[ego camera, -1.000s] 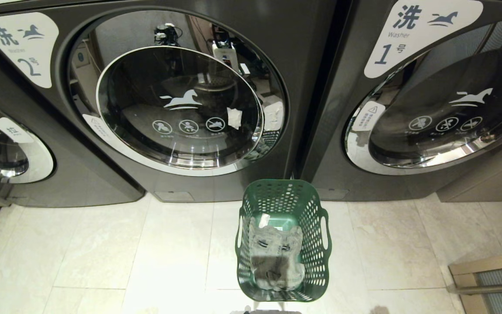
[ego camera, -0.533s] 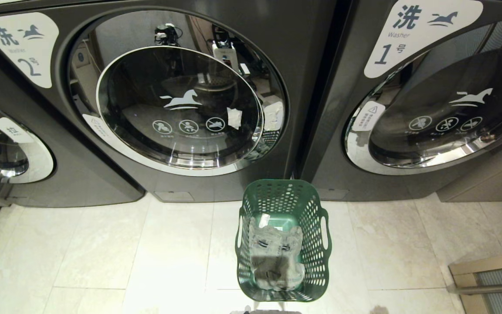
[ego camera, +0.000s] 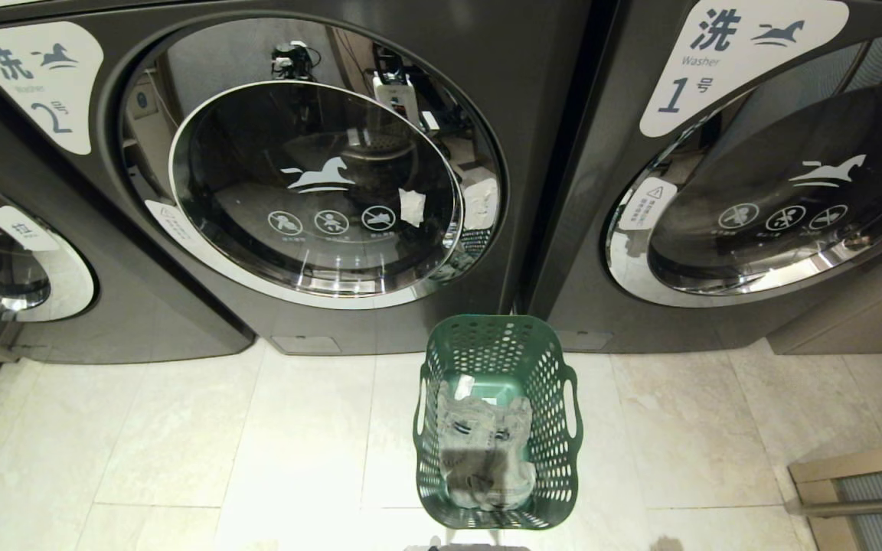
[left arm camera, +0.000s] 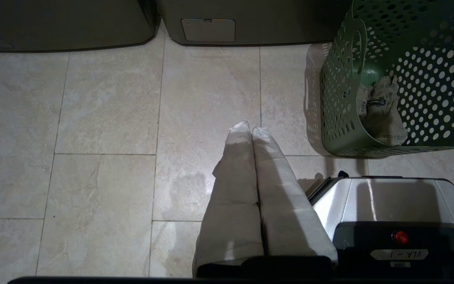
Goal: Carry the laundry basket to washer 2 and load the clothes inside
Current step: Open the lid of the washing machine
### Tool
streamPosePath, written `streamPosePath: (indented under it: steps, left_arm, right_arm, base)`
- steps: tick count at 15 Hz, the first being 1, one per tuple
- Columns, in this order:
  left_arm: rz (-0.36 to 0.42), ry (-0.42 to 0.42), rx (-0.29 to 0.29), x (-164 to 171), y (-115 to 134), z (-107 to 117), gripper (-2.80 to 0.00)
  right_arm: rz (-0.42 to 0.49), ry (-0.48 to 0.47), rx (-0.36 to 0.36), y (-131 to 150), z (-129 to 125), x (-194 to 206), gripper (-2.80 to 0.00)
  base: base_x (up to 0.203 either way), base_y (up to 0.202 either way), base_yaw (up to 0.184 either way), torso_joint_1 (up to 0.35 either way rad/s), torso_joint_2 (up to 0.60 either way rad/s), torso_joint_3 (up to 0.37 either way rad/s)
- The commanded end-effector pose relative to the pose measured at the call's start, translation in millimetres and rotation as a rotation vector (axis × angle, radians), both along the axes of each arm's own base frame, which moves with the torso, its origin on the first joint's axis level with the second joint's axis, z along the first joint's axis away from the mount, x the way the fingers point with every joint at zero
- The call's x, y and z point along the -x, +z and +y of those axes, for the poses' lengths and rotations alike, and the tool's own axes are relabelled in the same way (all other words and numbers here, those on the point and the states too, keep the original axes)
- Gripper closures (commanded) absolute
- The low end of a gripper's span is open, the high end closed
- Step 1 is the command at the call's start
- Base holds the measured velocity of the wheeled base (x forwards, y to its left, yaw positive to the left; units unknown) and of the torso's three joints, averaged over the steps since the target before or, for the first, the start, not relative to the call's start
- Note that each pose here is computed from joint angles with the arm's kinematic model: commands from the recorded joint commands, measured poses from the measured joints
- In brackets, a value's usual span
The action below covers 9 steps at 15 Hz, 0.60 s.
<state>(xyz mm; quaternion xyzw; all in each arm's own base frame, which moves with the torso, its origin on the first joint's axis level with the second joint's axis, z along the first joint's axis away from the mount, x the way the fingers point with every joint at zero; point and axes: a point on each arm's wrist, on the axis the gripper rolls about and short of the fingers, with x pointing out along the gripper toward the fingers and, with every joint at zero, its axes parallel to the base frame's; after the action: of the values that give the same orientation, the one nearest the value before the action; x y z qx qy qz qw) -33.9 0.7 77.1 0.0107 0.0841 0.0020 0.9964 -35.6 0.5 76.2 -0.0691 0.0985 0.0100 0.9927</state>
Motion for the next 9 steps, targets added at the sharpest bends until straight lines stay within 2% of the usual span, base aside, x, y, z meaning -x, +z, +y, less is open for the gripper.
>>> streamPosePath:
  steps: [1,9]
  left_arm:
    - [0.005,0.0,-0.002,-0.2,-0.1,0.0,0.0]
    - [0.008,-0.001,-0.005,-0.2,-0.4,0.0,0.0]
  right_arm:
    - [0.004,0.0,0.001,-0.1,0.0,-0.1,0.0]
    - [0.004,0.0,0.0,-0.1,0.0,-0.1,0.0]
  base:
    - [0.0,0.0,0.0,0.0,0.0,0.0]
    - [0.0,0.0,0.0,0.0,0.0,0.0]
